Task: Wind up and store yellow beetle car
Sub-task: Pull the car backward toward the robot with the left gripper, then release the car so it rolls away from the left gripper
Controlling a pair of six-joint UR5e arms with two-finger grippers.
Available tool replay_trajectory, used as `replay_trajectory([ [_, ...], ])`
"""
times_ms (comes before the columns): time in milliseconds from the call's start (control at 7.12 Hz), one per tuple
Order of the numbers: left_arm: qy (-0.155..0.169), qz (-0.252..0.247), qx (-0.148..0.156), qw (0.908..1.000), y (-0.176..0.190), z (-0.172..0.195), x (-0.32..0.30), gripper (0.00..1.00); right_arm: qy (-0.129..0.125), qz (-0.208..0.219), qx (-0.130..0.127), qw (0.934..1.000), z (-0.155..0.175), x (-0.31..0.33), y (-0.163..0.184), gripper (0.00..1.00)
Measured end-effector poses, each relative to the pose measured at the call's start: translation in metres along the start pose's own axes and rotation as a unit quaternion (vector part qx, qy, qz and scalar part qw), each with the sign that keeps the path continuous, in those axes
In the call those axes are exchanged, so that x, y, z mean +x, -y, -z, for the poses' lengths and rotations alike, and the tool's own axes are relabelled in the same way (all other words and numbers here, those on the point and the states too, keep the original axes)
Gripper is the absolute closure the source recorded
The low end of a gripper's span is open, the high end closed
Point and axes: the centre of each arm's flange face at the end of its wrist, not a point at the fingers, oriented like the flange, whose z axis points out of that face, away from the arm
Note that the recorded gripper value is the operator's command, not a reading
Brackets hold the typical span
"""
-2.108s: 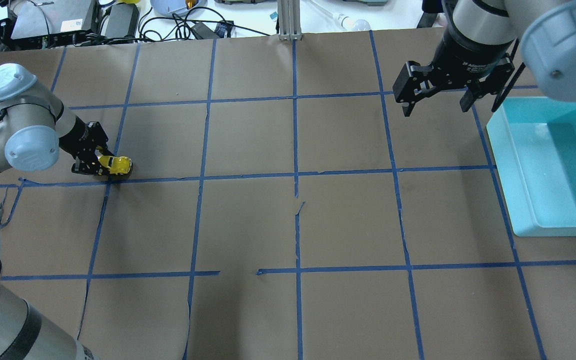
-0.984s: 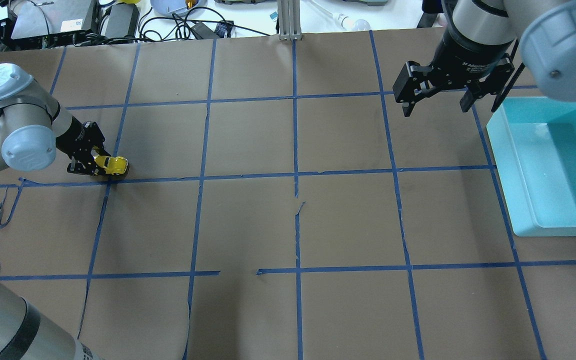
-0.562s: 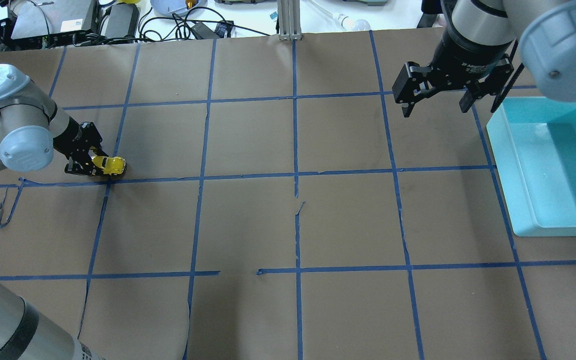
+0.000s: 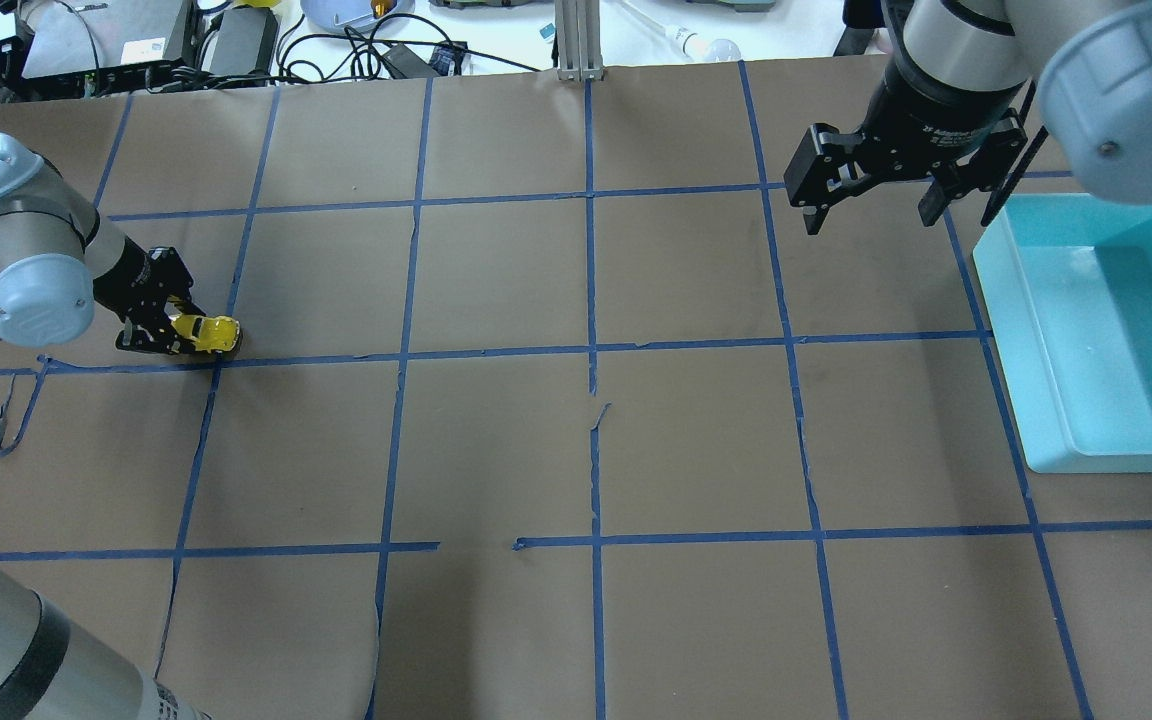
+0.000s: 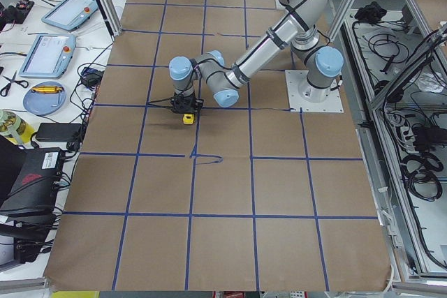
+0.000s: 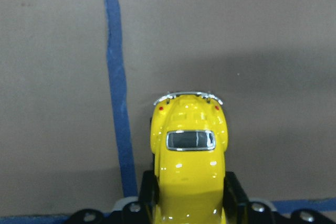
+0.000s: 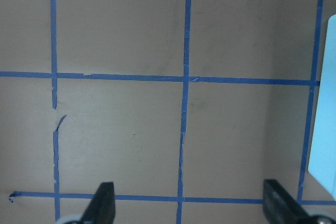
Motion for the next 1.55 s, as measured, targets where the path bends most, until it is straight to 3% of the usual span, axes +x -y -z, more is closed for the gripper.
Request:
replay_trajectory([
  [281,0.000,0.000,0.001,1.0000,0.0014,0.0002,-0.0003,0.96,0.001,0.000,0.000,1.0000,-0.0009,-0.0002,-0.0006,0.00],
  [422,0.000,0.000,0.001,1.0000,0.0016,0.0003,-0.0004,0.56,0.001,0.000,0.000,1.0000,-0.0011,-0.0002,-0.0006,0.00],
  [562,0.001,0.000,0.002,1.0000,0.0019,0.0004,-0.0004,0.01,0.000,0.000,-0.001,1.0000,-0.0013,0.0000,-0.0007,0.00],
  [984,0.016,0.004,0.028,0.9995,0.0075,0.0002,-0.0032,0.00,0.000,0.002,-0.002,1.0000,-0.0023,0.0000,-0.0010,0.00],
  [1546,0.014,0.002,0.033,0.9993,0.0096,0.0042,-0.0006,0.00,0.001,-0.001,-0.001,1.0000,-0.0024,-0.0002,-0.0010,0.00],
])
